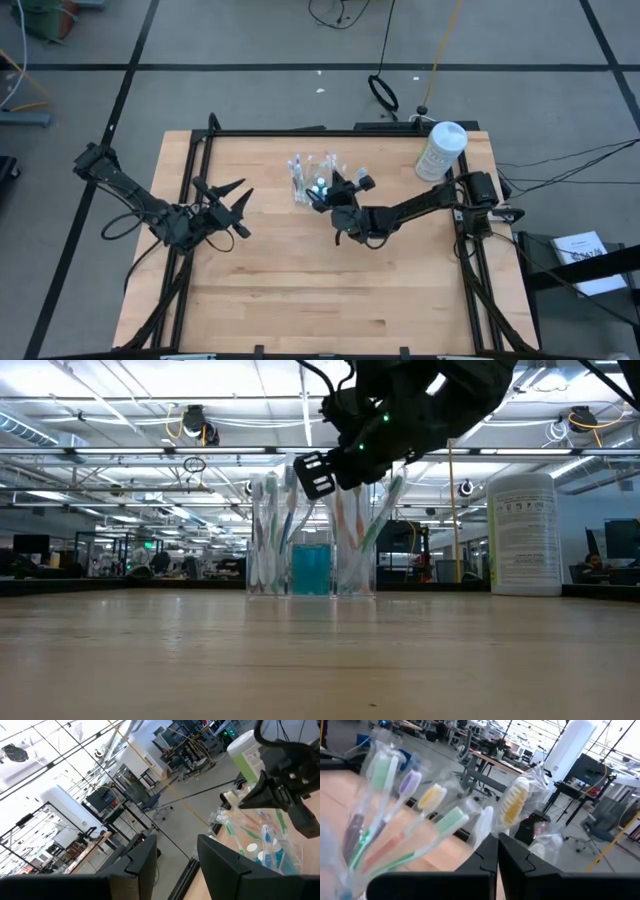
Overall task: Pick & Place Toothbrushes
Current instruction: Put the orange toothbrush into the transparent organizer
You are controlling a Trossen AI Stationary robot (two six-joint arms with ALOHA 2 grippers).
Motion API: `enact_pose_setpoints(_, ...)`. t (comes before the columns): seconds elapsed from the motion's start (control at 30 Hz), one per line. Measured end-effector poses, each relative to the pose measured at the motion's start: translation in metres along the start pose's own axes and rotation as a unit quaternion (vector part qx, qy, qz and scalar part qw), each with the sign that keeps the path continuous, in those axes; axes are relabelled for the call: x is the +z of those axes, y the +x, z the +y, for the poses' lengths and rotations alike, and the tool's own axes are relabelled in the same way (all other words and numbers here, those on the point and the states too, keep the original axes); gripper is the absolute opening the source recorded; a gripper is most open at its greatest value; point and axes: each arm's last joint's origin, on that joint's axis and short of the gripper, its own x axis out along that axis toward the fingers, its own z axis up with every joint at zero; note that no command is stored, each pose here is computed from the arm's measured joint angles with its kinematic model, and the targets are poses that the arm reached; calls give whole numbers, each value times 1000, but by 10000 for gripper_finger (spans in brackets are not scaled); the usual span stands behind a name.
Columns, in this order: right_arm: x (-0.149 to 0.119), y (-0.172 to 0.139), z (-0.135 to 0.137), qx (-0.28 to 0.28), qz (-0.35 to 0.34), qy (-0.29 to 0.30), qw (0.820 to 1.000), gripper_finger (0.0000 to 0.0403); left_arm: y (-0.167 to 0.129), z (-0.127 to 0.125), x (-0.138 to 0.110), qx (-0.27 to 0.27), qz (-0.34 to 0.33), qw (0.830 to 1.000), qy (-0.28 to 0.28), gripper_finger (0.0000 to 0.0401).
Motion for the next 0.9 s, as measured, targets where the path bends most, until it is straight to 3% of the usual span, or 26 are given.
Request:
enact_pose_setpoints(0.63, -4, -3, 1, 8, 6, 17, 1000, 0, 0, 0, 0, 0, 0, 1000, -2, 147)
enact_pose_setpoints(0.83, -9, 0, 5, 92, 21, 46, 994, 0, 0, 0, 0, 0, 0, 1000, -2, 147)
enact_pose_setpoints(0.9, -15, 4, 4, 98, 41, 56, 993, 0, 0, 0, 0, 0, 0, 1000, -2, 147)
